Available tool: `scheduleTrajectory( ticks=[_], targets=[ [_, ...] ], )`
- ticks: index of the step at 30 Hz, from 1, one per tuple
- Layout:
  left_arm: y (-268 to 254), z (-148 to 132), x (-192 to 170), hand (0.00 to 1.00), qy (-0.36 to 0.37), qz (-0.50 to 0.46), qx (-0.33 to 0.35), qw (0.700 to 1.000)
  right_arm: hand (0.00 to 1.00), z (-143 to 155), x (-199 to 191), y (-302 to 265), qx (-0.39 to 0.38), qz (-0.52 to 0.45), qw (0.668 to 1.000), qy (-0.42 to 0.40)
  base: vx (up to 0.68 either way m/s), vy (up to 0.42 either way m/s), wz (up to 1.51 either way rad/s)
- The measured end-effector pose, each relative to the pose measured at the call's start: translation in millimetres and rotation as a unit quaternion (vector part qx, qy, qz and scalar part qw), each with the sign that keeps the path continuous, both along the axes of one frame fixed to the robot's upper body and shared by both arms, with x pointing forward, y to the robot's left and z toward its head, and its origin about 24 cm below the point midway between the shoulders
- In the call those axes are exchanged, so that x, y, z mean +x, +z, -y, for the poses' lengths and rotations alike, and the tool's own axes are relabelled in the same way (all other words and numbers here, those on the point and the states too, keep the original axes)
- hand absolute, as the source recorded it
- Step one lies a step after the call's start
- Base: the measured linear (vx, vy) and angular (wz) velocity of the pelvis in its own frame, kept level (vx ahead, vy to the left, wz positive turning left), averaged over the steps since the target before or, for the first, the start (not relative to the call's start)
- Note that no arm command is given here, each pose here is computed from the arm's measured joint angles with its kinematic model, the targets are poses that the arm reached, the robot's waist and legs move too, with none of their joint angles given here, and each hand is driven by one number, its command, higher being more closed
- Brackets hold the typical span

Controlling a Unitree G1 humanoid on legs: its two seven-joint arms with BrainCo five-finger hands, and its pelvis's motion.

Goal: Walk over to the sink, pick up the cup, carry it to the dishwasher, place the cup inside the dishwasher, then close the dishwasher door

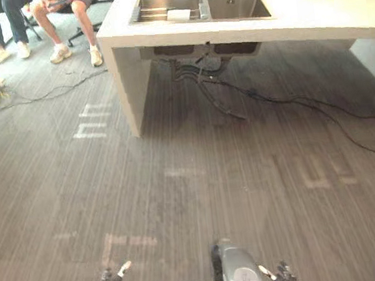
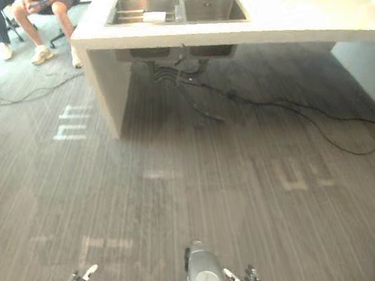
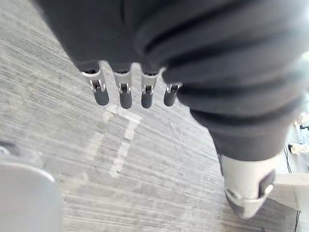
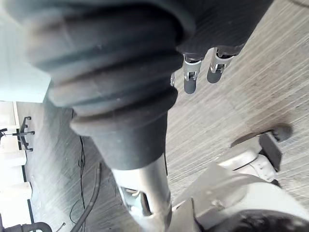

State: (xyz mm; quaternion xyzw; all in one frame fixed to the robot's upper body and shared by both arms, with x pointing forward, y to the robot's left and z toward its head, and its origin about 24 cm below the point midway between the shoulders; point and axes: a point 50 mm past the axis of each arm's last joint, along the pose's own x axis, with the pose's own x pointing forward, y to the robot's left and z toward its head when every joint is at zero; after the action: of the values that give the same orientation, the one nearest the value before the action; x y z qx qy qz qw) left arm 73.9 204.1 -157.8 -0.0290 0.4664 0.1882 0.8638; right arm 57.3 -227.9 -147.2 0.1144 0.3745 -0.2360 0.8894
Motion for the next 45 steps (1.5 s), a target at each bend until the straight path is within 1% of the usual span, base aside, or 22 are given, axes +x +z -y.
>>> scheduleTrajectory(
  ticks=[5,7,8,10,13,14,15,16,17,18,20,22,23,25,26,27,29,32,34,36,41,45],
  targets=[
    [3,-2,2,0.0,0.025,0.029,0.006,0.999,0.0,5,8,3,-0.004,0.016,0.999,0.034,0.64,-0.252,-0.09],
    [10,-8,13,0.0,0.022,0.059,0.022,0.998,0.0,4,17,5,-0.001,0.028,0.998,0.05,0.58,-0.112,-0.14],
    [15,-12,24,0.0,0.02,0.083,0.035,0.996,0.0,2,27,7,0.002,0.043,0.997,0.061,0.62,-0.025,-0.34],
    [21,-16,31,0.0,0.016,0.106,0.054,0.993,0.0,2,38,11,-0.004,0.068,0.996,0.066,0.56,0.026,-0.48],
    [36,-7,49,0.0,-0.017,0.16,0.086,0.983,0.0,8,50,23,-0.029,0.109,0.99,0.084,0.61,0.105,-0.63],
    [42,7,51,0.0,-0.035,0.184,0.086,0.979,0.0,18,47,28,-0.048,0.113,0.988,0.091,0.47,0.15,-0.11],
    [62,17,83,0.0,-0.063,0.249,0.096,0.962,0.0,5,53,24,-0.028,0.115,0.989,0.085,0.38,0.164,0.12],
    [71,20,96,0.0,-0.069,0.278,0.1,0.953,0.0,-1,58,24,-0.022,0.12,0.988,0.094,0.17,0.101,0.43],
    [86,32,112,0.0,-0.074,0.322,0.094,0.939,0.0,-5,64,25,-0.019,0.127,0.987,0.098,0.19,0.164,0.39],
    [104,44,125,0.0,-0.072,0.372,0.08,0.922,0.0,-9,68,26,-0.017,0.13,0.986,0.101,0.22,0.173,0.41],
    [134,56,143,0.0,-0.081,0.446,0.071,0.889,0.0,-10,65,22,-0.016,0.117,0.989,0.089,0.3,0.179,0.35],
    [168,59,151,0.0,-0.082,0.517,0.069,0.849,0.0,-8,39,12,-0.011,0.073,0.995,0.065,0.52,0.085,-0.05],
    [175,58,154,0.0,-0.087,0.531,0.072,0.84,0.0,-7,34,9,-0.007,0.061,0.996,0.061,0.51,0.068,0.01],
    [204,63,156,0.0,-0.111,0.584,0.073,0.801,0.0,-11,7,1,0.002,0.02,0.999,0.036,0.4,0.145,0.21],
    [211,64,156,0.0,-0.116,0.597,0.077,0.79,0.0,-13,4,0,0.004,0.014,0.999,0.033,0.38,0.176,0.0],
    [225,65,155,0.0,-0.117,0.62,0.088,0.771,0.0,-11,5,1,0.0,0.021,0.999,0.033,0.38,0.196,-0.06],
    [237,70,157,0.0,-0.122,0.639,0.103,0.752,0.0,-11,7,2,-0.001,0.027,0.999,0.032,0.42,0.194,-0.04],
    [246,77,163,0.0,-0.146,0.653,0.121,0.733,0.0,-19,4,1,0.009,0.03,0.999,0.025,0.43,0.064,0.26],
    [256,84,167,0.0,-0.157,0.67,0.117,0.716,0.0,-19,0,1,0.01,0.029,0.999,0.012,0.42,-0.004,0.37],
    [271,90,167,0.0,-0.161,0.695,0.109,0.693,0.0,-18,-7,0,0.011,0.023,1.0,0.004,0.42,-0.022,0.35],
    [295,97,156,0.0,-0.163,0.735,0.093,0.652,0.0,-20,-13,-1,0.024,0.008,1.0,0.011,0.46,-0.112,0.14],
    [296,109,151,0.0,-0.189,0.729,0.091,0.651,0.0,-1,-3,3,0.003,-0.007,0.998,0.061,0.59,-0.198,-0.13]
  ],
)
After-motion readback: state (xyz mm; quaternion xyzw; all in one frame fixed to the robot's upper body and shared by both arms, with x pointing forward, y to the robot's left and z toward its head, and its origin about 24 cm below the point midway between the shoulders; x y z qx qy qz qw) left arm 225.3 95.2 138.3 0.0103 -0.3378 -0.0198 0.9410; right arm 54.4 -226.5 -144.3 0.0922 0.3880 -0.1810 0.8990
